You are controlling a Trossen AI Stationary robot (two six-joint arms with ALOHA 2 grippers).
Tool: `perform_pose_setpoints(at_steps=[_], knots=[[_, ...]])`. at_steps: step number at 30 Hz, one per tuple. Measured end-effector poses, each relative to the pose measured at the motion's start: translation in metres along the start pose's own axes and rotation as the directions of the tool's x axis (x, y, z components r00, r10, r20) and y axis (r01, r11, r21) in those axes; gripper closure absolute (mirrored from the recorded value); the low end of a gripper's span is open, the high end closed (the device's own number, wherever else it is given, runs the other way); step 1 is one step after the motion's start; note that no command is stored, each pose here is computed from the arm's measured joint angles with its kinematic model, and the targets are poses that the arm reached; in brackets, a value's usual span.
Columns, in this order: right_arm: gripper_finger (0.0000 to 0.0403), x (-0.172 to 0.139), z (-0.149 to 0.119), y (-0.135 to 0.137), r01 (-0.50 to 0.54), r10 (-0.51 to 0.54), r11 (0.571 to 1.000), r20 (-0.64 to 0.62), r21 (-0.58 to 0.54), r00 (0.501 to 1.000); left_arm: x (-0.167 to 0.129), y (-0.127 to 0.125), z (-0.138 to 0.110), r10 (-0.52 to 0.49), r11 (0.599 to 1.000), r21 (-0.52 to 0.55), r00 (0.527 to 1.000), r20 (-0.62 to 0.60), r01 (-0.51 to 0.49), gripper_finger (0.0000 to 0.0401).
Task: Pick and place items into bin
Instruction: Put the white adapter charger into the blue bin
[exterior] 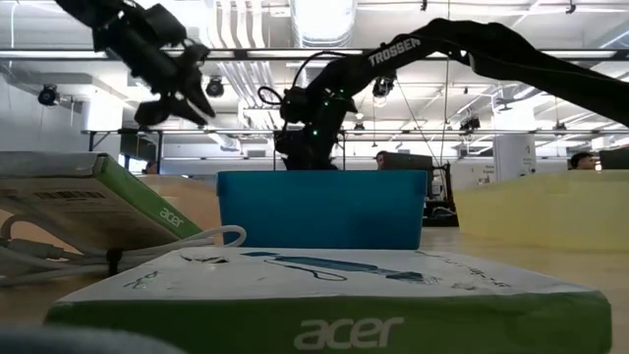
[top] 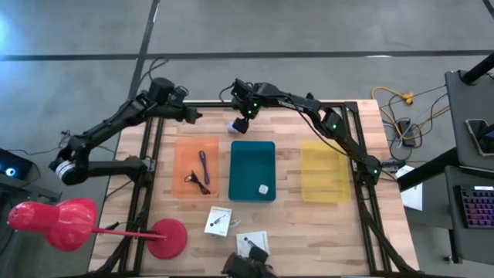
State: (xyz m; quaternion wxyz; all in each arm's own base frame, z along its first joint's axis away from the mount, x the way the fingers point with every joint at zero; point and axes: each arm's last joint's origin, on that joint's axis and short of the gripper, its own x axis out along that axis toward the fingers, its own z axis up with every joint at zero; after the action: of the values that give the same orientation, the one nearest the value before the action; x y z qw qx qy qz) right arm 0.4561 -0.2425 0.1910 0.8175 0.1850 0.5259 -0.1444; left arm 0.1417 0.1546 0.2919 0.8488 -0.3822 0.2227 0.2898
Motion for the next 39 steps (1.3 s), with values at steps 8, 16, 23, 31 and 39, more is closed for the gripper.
perform_pose_setpoints(at_steps=[8,16,23,31,39], knots=[[0.0174,-0.025,-0.005,0.007,-0.053,0.061,0.995,-0.089,0.083,0.994,0.059,0.021,0.005,0.046,0.997,0.074,0.991,-0.126,-0.037,0.0369],[0.0263,-0.039,-0.014,0.009,-0.039,0.060,0.992,-0.174,0.119,0.983,0.114,0.046,0.002,0.154,0.984,0.130,0.954,-0.259,-0.123,0.0389],[0.0382,-0.043,-0.024,0.009,-0.031,0.062,0.993,-0.280,0.114,0.958,0.133,0.042,-0.002,0.072,0.969,0.248,0.940,-0.334,0.014,0.0399],[0.0390,-0.047,-0.025,0.008,-0.025,0.053,0.994,-0.284,0.104,0.957,0.156,0.037,-0.002,0.149,0.907,0.422,0.943,-0.297,-0.011,0.0401],[0.0390,-0.047,-0.024,0.007,0.000,0.025,0.996,-0.282,0.088,0.959,0.191,0.029,-0.007,0.139,0.827,0.556,0.925,-0.353,0.088,0.0401]])
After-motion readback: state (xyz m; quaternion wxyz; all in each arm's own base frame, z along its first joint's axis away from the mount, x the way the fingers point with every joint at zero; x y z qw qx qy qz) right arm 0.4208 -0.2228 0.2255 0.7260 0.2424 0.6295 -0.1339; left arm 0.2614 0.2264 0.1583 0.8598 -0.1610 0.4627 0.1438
